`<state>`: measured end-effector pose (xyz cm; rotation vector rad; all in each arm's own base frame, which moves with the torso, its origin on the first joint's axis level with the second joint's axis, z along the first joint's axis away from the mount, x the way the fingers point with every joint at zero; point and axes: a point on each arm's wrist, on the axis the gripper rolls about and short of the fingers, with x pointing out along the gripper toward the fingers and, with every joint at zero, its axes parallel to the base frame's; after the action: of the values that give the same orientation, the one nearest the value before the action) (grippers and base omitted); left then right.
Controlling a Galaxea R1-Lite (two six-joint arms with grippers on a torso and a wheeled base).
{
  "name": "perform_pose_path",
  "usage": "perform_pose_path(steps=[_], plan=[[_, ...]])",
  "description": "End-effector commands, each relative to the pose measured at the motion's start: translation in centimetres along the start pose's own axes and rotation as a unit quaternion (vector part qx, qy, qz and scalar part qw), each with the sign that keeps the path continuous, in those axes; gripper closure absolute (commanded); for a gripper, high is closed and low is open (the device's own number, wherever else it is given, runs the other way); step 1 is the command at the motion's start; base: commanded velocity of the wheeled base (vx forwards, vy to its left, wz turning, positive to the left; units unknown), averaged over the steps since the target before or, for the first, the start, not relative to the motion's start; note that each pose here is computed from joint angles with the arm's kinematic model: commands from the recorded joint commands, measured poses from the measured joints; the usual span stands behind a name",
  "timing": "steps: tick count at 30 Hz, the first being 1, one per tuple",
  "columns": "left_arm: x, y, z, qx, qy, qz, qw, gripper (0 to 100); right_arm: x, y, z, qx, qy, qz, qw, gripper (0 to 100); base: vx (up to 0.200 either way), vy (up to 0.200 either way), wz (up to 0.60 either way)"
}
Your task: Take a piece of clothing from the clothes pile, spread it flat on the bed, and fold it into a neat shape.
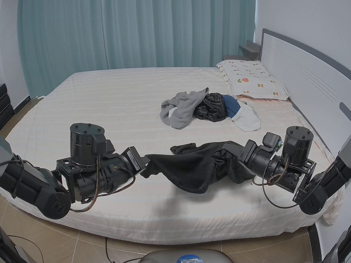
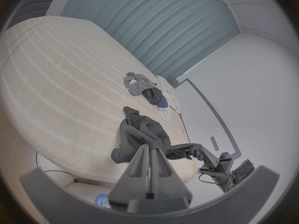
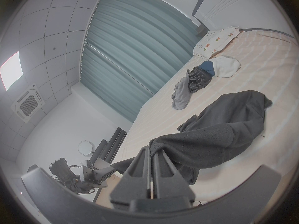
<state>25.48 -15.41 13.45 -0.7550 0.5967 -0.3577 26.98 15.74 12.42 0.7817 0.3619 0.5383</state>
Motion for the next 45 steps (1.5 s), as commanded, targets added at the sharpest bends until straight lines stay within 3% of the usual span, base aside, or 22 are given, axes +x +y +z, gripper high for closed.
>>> perform_pose_path(steps=[1, 45], plan=[[-0.31, -0.18, 0.25, 0.000, -0.005, -0.004, 1.0000, 100, 0.03, 0.17, 0.13, 0.000, -0.003, 0.004, 1.0000, 100, 0.000, 0.200, 0.00], [-0.55, -0.08, 0.62, -0.001, -0.010, -0.003, 0.9999, 100, 0.14, 0.15, 0.44, -0.001, -0.019, 0.017, 0.9997, 100, 0.000, 0.200, 0.00]])
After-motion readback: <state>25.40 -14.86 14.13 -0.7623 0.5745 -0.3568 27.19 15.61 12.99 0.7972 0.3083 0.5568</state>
